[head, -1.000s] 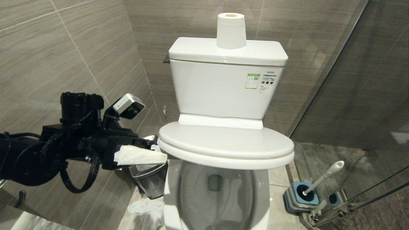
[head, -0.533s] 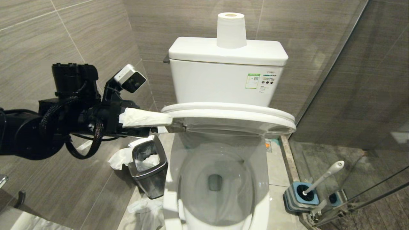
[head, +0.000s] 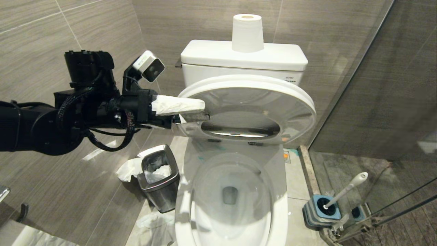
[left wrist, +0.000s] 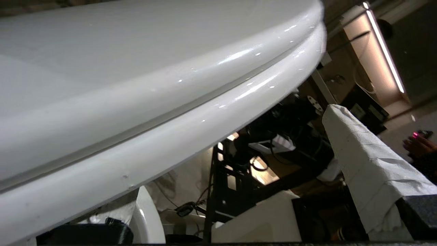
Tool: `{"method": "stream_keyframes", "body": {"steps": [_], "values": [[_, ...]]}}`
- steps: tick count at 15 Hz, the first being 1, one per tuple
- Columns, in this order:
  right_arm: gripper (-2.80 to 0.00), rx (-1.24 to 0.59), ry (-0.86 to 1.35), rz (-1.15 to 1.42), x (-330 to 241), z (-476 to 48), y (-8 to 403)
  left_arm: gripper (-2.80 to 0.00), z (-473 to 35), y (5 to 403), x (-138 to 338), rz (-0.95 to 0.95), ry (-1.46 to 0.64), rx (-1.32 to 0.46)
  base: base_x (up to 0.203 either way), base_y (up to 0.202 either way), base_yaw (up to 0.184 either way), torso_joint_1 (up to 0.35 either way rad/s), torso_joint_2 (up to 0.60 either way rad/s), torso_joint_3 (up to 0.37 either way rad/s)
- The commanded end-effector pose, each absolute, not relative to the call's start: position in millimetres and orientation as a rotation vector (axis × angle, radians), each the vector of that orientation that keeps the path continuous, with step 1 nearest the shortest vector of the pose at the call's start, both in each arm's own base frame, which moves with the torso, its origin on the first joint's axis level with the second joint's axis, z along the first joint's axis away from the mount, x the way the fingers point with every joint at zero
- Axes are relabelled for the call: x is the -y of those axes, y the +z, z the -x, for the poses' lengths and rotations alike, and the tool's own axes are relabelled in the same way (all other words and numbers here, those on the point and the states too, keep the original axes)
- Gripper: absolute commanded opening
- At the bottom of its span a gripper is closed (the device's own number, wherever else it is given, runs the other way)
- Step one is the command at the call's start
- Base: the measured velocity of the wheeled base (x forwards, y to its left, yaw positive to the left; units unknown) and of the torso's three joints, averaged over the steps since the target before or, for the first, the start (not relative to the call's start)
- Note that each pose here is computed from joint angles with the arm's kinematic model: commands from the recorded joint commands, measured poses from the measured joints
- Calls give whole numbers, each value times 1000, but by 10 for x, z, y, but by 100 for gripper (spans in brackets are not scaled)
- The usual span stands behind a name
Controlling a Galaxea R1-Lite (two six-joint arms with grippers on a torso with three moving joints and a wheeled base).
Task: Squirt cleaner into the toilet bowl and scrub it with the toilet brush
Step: Use the left hand to lift the toilet lid slightly
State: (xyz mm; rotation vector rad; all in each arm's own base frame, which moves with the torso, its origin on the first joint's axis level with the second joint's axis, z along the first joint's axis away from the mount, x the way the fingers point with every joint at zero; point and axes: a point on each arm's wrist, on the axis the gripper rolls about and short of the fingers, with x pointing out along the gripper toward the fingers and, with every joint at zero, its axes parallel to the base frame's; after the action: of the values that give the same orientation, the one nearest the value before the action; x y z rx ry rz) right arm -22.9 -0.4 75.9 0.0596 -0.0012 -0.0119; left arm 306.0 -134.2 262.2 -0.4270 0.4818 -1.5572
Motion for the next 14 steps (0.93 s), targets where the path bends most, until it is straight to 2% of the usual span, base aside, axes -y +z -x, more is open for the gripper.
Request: {"method": "stream_keyframes", "body": {"steps": [1,7,14], "values": [[-280,0,-10,-60,5,228,759,0,-3122,2634,1376,437,-1528,-478,0,0,0,0,0,0],[-280,0,-11,-60,5,229,758,0,-3250,2991,1421,586,-1354,-443,0,0,0,0,0,0],[-280,0,-11,-60,5,228,759,0,-3494,3140,1482,671,-1177,-334,0,0,0,0,0,0]]}}
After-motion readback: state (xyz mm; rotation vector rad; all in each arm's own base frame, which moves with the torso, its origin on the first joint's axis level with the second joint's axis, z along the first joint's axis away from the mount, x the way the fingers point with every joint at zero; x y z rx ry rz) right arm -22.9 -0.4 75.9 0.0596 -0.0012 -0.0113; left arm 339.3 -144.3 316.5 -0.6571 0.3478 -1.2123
